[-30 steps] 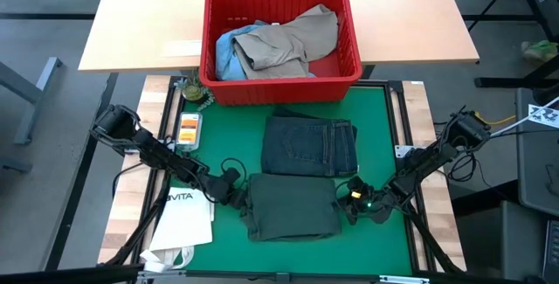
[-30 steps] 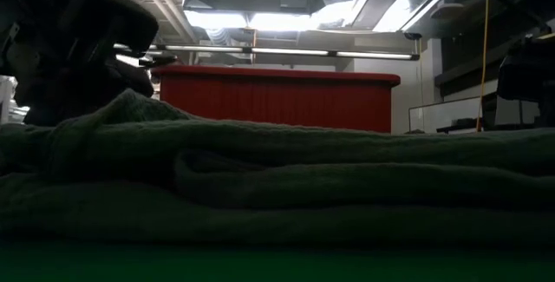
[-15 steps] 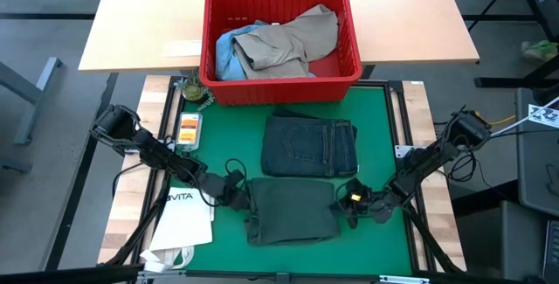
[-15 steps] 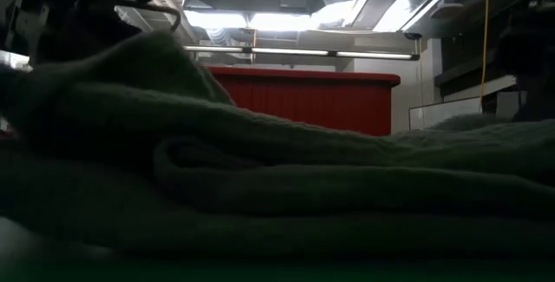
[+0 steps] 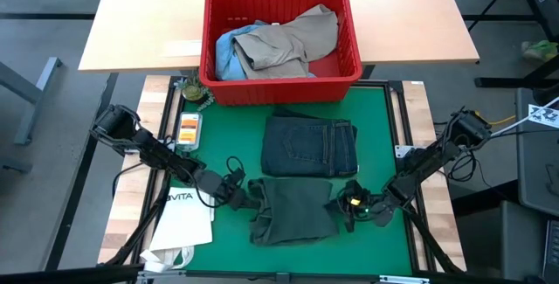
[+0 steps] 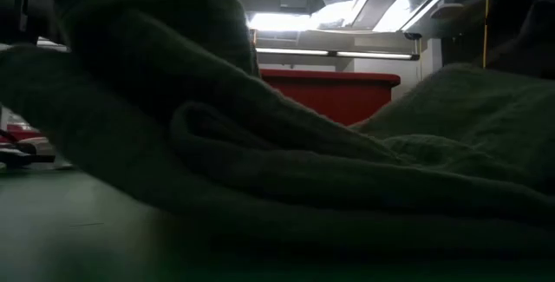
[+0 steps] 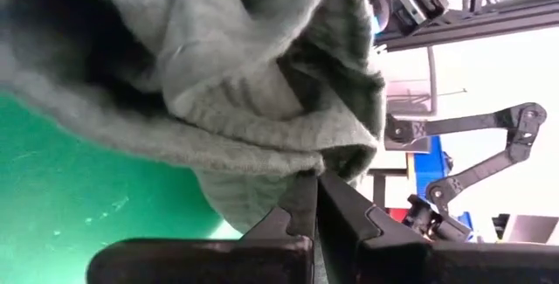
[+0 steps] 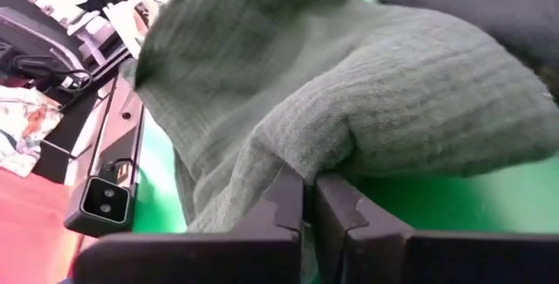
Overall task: Fold Laundry from Bin
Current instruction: Stack the green shirt on top of the dark blue pants
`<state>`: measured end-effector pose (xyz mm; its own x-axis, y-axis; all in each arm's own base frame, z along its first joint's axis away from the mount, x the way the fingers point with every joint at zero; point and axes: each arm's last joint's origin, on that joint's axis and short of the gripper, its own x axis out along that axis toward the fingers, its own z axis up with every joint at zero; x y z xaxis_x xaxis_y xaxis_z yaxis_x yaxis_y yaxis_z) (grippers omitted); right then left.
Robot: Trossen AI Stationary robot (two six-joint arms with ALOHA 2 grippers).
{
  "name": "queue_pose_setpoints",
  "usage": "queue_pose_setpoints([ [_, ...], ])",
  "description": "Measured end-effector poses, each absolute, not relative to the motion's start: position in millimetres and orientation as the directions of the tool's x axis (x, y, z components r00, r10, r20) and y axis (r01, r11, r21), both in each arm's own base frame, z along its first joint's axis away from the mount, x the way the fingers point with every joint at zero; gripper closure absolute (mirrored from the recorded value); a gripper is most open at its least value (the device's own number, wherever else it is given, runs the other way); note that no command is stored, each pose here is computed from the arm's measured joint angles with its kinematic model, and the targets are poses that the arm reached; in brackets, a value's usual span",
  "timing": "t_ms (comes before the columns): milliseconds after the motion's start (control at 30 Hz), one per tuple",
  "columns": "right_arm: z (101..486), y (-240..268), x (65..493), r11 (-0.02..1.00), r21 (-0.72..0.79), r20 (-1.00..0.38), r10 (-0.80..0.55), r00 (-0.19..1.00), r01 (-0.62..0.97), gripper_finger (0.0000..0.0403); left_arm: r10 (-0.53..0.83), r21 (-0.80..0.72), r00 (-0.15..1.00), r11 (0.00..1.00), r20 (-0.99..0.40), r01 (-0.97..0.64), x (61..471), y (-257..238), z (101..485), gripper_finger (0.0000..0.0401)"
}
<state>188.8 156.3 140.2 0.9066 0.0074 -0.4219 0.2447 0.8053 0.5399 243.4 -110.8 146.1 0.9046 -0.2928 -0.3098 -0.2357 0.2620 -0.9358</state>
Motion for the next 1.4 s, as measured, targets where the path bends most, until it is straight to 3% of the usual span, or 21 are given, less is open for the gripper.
queue_pose_setpoints([
  [600,185.2,148.3,184.4,0.869,0.459,-0.257,-0.068,0.964,0.183,0.0391,-0.235,-0.926,0.951,0.361,-0.203,-0.108,268.9,-113.6,177.7,0.0401],
  [1000,203.6,125.9,187.9,0.91,0.34,-0.202,-0.177,0.963,0.238,0.0391,-0.169,-0.89,0.979,0.455,-0.111,-0.023,299.6,-76.1,205.5,0.0401],
  [1400,229.7,83.4,192.4,0.929,0.263,-0.148,-0.227,0.963,0.259,0.0391,-0.131,-0.884,0.986,0.466,-0.098,-0.026,310.5,-28.3,210.2,0.0401],
])
